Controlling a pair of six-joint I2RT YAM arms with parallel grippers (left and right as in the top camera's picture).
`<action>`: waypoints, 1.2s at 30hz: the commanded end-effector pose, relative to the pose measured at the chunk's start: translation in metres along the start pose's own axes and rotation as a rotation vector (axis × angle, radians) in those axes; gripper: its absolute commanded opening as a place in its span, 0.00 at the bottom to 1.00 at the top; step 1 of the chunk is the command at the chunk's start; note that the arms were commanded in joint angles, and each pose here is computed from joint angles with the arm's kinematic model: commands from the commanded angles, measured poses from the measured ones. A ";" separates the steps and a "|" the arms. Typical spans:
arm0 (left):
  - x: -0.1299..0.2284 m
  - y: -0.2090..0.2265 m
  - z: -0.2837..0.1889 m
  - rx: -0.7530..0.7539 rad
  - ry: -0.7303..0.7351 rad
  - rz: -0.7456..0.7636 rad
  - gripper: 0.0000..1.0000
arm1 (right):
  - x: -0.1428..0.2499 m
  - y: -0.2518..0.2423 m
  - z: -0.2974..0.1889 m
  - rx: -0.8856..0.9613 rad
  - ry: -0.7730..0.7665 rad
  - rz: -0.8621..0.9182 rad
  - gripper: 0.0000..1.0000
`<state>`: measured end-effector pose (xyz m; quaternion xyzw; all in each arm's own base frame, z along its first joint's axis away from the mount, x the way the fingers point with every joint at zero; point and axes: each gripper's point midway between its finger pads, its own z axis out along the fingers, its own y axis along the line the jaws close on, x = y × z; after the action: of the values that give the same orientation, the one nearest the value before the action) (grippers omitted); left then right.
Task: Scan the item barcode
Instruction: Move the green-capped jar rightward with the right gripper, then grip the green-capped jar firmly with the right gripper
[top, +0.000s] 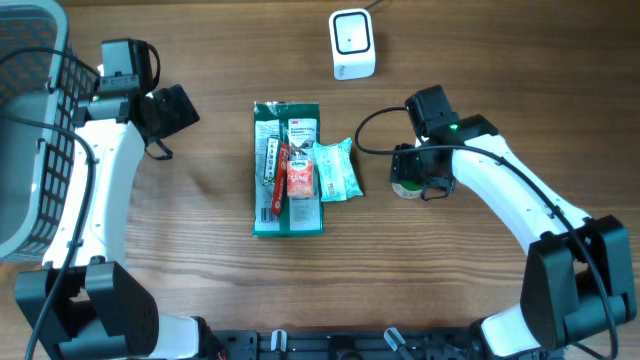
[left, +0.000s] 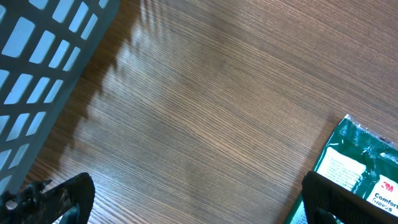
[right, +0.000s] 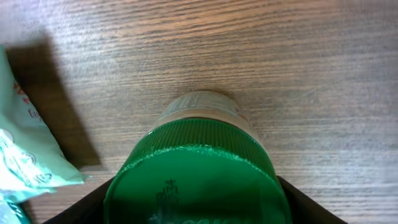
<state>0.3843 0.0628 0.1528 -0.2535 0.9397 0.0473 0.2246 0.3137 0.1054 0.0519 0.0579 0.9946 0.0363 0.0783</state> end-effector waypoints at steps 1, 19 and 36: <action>-0.006 0.003 -0.005 -0.005 -0.020 0.007 1.00 | 0.001 -0.003 0.005 0.020 0.006 -0.165 0.62; -0.006 0.003 -0.005 -0.005 -0.020 0.007 1.00 | -0.005 0.000 0.018 0.017 -0.001 -0.155 0.87; -0.006 0.003 -0.005 -0.005 -0.020 0.007 1.00 | -0.003 -0.012 0.043 0.092 0.038 -0.109 0.76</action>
<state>0.3842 0.0629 0.1528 -0.2535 0.9397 0.0475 0.2244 0.3257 0.1012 0.0159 -0.0129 0.9976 0.0027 0.0677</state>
